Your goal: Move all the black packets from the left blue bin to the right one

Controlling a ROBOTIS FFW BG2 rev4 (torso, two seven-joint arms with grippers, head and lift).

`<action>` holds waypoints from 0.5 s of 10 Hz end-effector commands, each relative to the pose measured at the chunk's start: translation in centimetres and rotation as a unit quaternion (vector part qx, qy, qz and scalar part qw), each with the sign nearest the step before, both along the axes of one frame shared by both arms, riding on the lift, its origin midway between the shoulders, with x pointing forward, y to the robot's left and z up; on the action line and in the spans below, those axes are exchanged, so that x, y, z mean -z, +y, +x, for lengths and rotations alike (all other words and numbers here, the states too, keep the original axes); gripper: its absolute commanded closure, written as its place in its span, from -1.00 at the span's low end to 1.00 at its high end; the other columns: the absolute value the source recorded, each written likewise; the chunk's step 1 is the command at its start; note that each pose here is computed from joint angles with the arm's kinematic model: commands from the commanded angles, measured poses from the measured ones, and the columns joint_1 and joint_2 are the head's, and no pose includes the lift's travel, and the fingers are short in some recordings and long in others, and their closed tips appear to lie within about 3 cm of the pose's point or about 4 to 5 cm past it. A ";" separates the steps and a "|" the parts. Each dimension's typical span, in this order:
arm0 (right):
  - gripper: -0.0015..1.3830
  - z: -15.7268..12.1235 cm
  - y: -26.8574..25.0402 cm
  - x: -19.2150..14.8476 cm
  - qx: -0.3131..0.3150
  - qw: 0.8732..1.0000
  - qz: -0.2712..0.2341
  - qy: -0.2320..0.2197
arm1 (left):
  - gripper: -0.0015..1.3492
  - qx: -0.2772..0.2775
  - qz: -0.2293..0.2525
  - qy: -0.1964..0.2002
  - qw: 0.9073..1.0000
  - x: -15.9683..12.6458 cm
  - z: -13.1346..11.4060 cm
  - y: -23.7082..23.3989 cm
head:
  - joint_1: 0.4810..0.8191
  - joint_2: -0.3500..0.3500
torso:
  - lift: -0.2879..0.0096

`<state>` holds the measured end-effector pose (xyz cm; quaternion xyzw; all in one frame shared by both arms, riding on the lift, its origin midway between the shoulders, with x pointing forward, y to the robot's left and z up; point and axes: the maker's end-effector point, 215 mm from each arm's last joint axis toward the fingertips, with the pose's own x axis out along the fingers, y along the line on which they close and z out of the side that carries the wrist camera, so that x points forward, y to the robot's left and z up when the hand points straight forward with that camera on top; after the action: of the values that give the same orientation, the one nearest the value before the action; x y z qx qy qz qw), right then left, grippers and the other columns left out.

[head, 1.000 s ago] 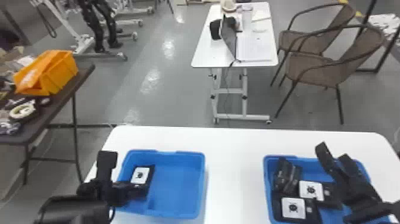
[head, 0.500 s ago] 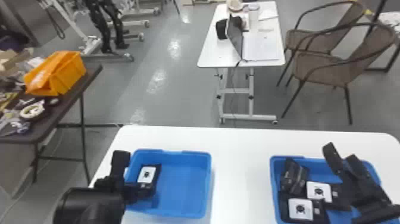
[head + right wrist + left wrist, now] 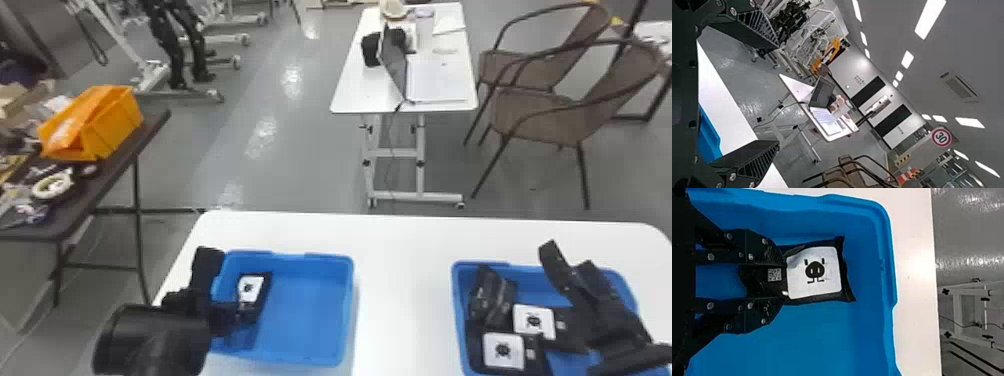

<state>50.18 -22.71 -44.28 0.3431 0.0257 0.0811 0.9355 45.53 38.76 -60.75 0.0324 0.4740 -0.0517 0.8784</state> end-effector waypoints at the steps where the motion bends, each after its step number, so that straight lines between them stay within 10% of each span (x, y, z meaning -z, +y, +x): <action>1: -0.78 0.0 0.3 0.1 -0.002 1.000 0.003 0.001 | 0.63 0.030 -0.005 -0.008 1.000 -0.7 0.6 -0.6 | 0.27 0.53 | 0.94; 5: -0.78 0.2 0.8 0.0 -0.011 1.000 0.007 -0.002 | 0.68 0.119 -0.033 -0.072 0.990 -5.4 1.8 -6.5 | 0.27 0.43 | 0.94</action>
<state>50.38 -22.04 -44.30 0.3488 0.0272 0.0922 0.9322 47.06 33.21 -56.47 0.0584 0.4158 -0.1630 0.8928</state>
